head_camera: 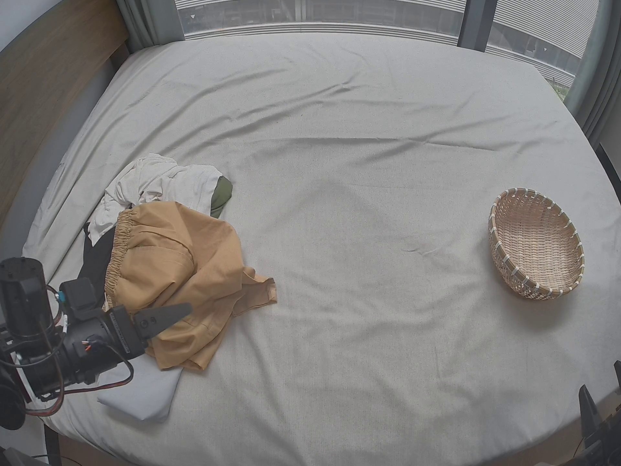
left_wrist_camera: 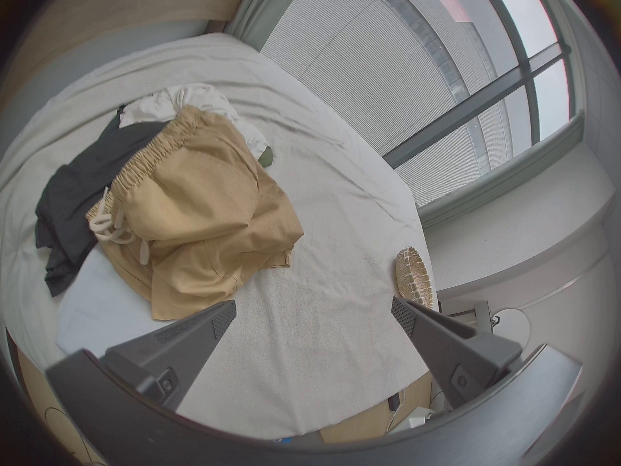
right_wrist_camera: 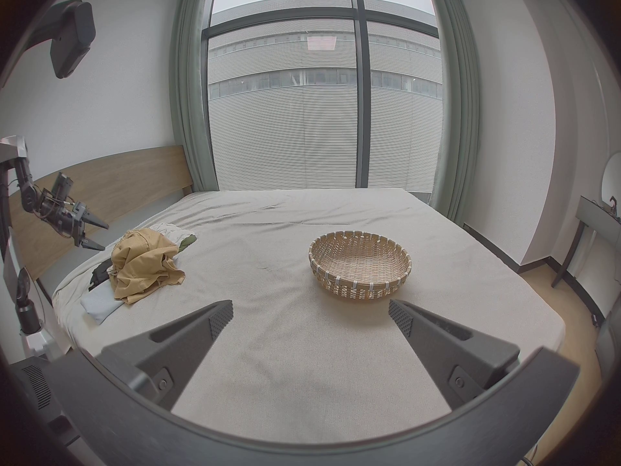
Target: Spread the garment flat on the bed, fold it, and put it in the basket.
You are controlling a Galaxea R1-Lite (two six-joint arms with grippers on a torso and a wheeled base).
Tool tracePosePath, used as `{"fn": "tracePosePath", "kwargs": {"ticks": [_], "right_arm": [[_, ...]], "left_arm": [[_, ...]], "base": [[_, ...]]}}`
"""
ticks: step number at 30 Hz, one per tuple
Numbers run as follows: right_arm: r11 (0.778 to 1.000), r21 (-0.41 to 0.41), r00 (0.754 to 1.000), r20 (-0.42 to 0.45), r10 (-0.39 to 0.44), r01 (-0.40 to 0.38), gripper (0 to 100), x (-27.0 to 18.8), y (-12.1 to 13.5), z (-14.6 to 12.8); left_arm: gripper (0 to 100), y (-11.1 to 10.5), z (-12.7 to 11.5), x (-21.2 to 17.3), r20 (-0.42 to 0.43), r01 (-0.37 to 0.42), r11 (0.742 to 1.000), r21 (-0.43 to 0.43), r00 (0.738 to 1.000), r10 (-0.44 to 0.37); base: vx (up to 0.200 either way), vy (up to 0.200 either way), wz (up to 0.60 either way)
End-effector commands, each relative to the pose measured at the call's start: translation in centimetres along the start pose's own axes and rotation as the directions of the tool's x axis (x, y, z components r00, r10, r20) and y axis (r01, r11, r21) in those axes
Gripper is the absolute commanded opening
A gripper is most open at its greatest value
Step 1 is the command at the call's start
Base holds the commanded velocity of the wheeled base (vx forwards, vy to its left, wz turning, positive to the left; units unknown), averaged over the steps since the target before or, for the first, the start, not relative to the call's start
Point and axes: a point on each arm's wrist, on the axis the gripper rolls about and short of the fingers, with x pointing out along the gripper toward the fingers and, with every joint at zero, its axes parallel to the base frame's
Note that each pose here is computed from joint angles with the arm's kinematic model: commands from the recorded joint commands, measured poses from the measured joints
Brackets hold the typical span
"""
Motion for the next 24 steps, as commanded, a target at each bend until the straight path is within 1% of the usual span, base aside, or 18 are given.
{"fn": "tracePosePath", "kwargs": {"ticks": [1, 8, 10, 16, 24], "right_arm": [[1.0, 0.0, 1.0, -0.001, 0.0, 0.0, 100, 0.0, 0.0, -0.5], [1.0, 0.001, 1.0, -0.001, 0.0, 0.0, 100, 0.0, 0.0, -0.5], [1.0, 0.001, 1.0, -0.001, 0.0, 0.0, 100, 0.0, 0.0, -0.5], [1.0, 0.001, 1.0, -0.001, 0.0, 0.0, 100, 0.0, 0.0, -0.5], [1.0, 0.001, 1.0, -0.001, 0.0, 0.0, 100, 0.0, 0.0, -0.5]], "left_arm": [[100, 2.5, -1.4, 3.1, -0.101, -0.095, 0.994, -0.056, 0.991, 0.089], [100, 5.4, -2.6, 5.6, -0.128, -0.15, 0.985, -0.087, 0.982, 0.138], [100, 6.1, -3.5, 6.2, -0.144, -0.162, 0.983, -0.088, 0.978, 0.148], [100, 7.7, -5.4, 7.3, -0.176, -0.179, 0.98, -0.091, 0.971, 0.162], [100, 9.8, -7.7, 8.4, -0.18, -0.187, 0.978, -0.092, 0.969, 0.169]], "base": [[0.0, 0.0, 0.0], [0.0, 0.0, 0.0], [0.0, 0.0, 0.0], [0.0, 0.0, 0.0], [0.0, 0.0, 0.0]]}}
